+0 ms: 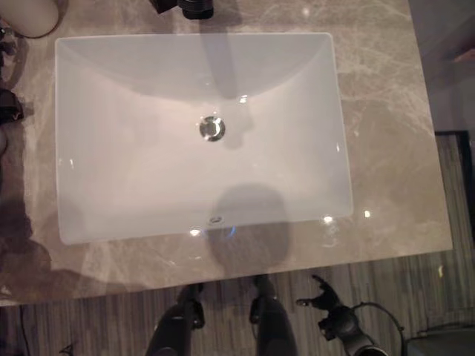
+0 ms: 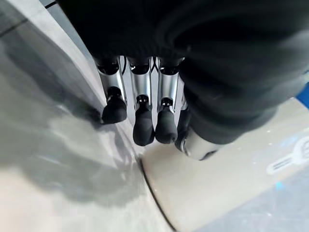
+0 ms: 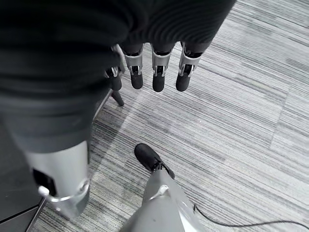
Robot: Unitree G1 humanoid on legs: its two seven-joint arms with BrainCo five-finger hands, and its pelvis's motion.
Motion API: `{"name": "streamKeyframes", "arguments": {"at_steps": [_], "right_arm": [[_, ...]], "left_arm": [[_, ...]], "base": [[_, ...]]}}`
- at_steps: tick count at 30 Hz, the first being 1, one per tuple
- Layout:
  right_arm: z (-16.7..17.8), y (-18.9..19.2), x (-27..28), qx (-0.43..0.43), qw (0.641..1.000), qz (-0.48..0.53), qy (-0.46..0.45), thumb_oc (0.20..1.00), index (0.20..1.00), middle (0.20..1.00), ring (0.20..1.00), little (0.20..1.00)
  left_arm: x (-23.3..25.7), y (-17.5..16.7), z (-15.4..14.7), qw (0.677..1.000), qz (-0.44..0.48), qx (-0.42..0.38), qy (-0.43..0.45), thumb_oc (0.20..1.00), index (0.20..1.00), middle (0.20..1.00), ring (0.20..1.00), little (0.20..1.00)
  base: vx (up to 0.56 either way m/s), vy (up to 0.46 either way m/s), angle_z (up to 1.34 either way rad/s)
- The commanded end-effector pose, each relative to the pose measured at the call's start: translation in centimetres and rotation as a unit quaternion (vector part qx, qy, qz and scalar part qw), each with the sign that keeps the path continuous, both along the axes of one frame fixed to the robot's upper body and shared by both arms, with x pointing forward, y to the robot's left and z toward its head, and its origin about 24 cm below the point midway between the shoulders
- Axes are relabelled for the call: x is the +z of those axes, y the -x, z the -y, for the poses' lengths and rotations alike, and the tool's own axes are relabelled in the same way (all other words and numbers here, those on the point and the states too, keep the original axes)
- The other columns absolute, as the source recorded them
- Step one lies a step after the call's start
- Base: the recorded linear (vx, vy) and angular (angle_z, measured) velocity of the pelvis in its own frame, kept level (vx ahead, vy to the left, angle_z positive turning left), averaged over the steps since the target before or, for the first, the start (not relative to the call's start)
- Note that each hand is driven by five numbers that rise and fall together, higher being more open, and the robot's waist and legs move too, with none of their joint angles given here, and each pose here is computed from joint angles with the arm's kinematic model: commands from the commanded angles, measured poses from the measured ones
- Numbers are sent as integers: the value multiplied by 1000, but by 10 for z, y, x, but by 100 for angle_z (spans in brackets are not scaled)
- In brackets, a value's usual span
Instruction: Put brush and paste in cup on sink, flatten towel.
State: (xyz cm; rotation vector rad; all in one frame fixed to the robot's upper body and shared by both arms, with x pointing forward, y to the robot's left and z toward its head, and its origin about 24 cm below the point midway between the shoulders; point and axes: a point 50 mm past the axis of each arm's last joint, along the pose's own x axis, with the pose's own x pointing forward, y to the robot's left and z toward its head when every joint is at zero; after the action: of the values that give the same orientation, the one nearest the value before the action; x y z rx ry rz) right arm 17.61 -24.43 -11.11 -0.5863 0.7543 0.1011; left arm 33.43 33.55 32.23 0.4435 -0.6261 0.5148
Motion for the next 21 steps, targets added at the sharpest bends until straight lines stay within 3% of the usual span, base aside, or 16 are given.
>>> {"name": "streamKeyframes", "arguments": {"at_steps": [1, 11, 21], "right_arm": [[13, 8, -1, -17, 1000, -12, 10, 1000, 1000, 1000, 1000, 1000], [11, 2, 5, -15, 1000, 13, -2, 1000, 1000, 1000, 1000, 1000], [14, 20, -2, -16, 1000, -11, -3, 1000, 1000, 1000, 1000, 1000]], "left_arm": [[8, 0, 4, 1000, 19, 3, -14, 200, 200, 200, 200, 200], [7, -11, 7, 1000, 3, 14, -8, 200, 200, 200, 200, 200], [9, -20, 13, 998, -22, 39, -43, 200, 200, 200, 200, 200]], "base": [[8, -7, -6], [5, -5, -4], [-7, -18, -5]]}}
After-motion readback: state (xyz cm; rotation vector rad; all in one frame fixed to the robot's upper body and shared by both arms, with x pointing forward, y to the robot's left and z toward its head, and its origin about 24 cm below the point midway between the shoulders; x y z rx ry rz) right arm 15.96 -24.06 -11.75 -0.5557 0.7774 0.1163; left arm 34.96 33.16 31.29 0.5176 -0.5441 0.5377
